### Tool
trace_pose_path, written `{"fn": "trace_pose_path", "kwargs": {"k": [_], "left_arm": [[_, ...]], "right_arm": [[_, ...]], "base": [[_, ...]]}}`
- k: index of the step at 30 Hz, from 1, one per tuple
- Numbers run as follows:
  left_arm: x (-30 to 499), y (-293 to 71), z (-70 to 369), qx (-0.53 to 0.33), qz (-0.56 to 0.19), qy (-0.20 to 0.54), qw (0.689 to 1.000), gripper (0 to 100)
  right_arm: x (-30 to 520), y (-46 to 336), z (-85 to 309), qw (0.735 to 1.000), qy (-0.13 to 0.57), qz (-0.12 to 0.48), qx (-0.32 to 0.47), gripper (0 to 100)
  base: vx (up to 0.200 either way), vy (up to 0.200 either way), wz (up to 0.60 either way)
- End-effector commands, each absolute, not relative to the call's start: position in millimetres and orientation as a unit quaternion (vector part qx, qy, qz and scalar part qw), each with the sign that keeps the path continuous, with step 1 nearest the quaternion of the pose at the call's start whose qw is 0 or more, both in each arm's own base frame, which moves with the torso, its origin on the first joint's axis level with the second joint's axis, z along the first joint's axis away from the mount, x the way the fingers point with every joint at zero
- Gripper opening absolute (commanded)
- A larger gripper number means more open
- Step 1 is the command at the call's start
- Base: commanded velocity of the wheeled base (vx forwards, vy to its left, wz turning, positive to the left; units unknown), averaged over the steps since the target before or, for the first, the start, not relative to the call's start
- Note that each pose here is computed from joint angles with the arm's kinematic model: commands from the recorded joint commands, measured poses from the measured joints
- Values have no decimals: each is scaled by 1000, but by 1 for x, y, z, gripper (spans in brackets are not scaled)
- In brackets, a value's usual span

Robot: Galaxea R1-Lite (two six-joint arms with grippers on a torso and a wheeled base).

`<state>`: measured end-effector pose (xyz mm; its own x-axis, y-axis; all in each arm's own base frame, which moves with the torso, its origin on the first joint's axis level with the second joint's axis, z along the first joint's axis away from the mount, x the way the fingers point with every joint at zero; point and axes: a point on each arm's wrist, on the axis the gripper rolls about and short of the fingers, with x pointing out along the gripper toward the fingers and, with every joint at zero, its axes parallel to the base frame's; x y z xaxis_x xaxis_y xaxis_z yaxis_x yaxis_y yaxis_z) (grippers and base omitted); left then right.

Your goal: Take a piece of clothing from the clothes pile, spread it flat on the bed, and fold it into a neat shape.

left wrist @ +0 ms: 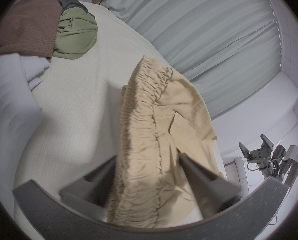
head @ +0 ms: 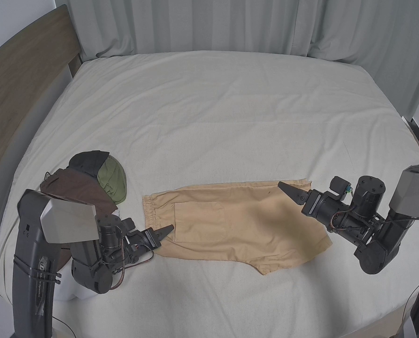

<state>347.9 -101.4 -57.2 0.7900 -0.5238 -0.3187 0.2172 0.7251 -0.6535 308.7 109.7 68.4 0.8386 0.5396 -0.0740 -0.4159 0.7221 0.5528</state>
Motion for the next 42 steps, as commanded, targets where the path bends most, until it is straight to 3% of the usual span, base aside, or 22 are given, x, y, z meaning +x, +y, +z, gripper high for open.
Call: {"fn": "trace_pose_path", "kwargs": {"k": [1,42], "left_arm": [[348,-101,-57,-308,-207,246,895,0],[297,-73,-7,-317,-220,273,881,0]], "right_arm": [[309,110,68,921,117,260,268,100],[300,121,57,914,145,273,263,100]], "base": [[0,0,0],[0,0,0]]}}
